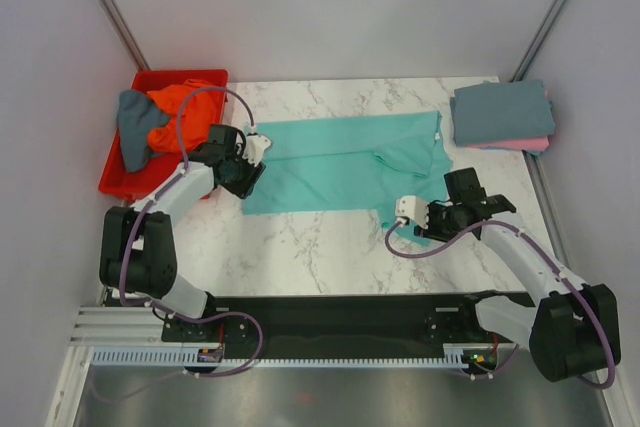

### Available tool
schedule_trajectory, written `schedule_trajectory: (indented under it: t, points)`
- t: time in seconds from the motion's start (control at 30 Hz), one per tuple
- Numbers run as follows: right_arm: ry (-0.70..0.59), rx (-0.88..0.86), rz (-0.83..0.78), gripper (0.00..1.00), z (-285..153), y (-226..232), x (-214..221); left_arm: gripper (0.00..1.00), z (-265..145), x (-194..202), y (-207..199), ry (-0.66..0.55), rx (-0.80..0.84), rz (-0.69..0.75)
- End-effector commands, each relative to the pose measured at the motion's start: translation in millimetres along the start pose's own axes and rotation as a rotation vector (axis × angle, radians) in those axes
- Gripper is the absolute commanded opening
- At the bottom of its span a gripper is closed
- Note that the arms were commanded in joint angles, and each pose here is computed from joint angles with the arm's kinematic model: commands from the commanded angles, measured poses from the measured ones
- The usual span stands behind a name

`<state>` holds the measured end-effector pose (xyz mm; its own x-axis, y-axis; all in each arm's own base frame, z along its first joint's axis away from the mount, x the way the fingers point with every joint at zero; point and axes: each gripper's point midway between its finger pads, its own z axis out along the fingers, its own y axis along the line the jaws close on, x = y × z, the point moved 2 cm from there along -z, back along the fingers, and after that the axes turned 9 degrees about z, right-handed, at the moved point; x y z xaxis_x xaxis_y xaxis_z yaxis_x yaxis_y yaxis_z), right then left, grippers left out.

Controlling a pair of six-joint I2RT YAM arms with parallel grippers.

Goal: Fold and stack the t-shirts
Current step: Fold the tshirt

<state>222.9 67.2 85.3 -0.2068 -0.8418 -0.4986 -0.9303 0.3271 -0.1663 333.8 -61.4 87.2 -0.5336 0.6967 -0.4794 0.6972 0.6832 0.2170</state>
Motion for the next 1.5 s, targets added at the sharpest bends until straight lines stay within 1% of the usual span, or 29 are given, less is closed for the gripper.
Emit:
schedule_trajectory:
  t: [0.0, 0.13, 0.37, 0.5, 0.57, 0.6, 0.67, 0.7, 0.73, 0.8, 0.83, 0.9, 1.2, 1.3, 1.33, 1.4, 1.43, 1.47]
  points:
    - [0.009, -0.128, -0.174, 0.4, 10.2, 25.3, 4.9, 0.54, -5.5, -25.9, 24.5, -0.057, -0.079, 0.03]
    - [0.029, -0.183, -0.192, 0.4, 18.5, 32.3, 8.9, 0.54, -3.6, -28.0, 28.8, -0.043, -0.084, 0.029]
    - [0.057, -0.219, -0.213, 0.4, 29.5, 35.2, 14.2, 0.54, -2.0, -31.0, 33.2, -0.028, -0.087, 0.015]
    - [0.081, -0.219, -0.214, 0.4, 36.4, 33.0, 19.2, 0.55, 3.3, -21.5, 25.9, 0.01, -0.052, -0.004]
    - [0.1, -0.223, -0.213, 0.38, 39.3, 32.3, 22.8, 0.56, 4.9, -15.3, 19.1, 0.034, -0.024, -0.073]
    - [0.107, -0.227, -0.211, 0.36, 40.7, 32.1, 23.8, 0.56, 5.6, -7.5, 10.3, 0.065, 0.016, -0.106]
    - [0.114, -0.213, -0.209, 0.28, 41.7, 28.6, 23.5, 0.56, 6.2, 2.6, -4.4, 0.096, 0.068, -0.209]
    - [0.116, -0.206, -0.204, 0.21, 42.5, 27.2, 23.3, 0.56, 5.1, 8.5, -16.4, 0.118, 0.119, -0.243]
    - [0.113, -0.196, -0.2, 0.18, 43.0, 25.3, 22.3, 0.56, 5.0, 10.3, -21.6, 0.128, 0.132, -0.285]
    - [0.104, -0.174, -0.179, 0.1, 44.0, 20.4, 18.5, 0.57, 7.0, 20.3, -31.3, 0.159, 0.16, -0.319]
    - [0.101, -0.169, -0.173, 0.08, 44.2, 19.3, 17.1, 0.57, 9.0, 24.1, -34.4, 0.173, 0.169, -0.333]
    - [0.099, -0.17, -0.155, 0.05, 45.4, 17.8, 14.5, 0.57, 12.6, 31.7, -36.8, 0.198, 0.168, -0.339]
    - [0.094, -0.151, -0.134, 0.05, 44.6, 10.3, 8.0, 0.56, 24.7, 41.2, -35.6, 0.245, 0.174, -0.345]
    - [0.086, -0.15, -0.123, 0.05, 45.7, 10.3, 5.2, 0.53, 27.1, 40.2, -36.8, 0.24, 0.185, -0.354]
    - [0.084, -0.146, -0.117, 0.05, 46.0, 10.1, 4.4, 0.49, 27.5, 39.8, -37.8, 0.238, 0.191, -0.359]
    - [0.082, -0.143, -0.113, 0.04, 46.1, 9.2, 3.2, 0.45, 27.2, 38.4, -40.0, 0.231, 0.204, -0.364]
    - [0.084, -0.142, -0.111, 0.03, 46.0, 9.5, 3.6, 0.38, 26.8, 38.6, -40.7, 0.23, 0.207, -0.363]
    - [0.085, -0.14, -0.107, 0.02, 45.9, 9.2, 3.7, 0.35, 26.9, 39.2, -42.8, 0.229, 0.218, -0.361]
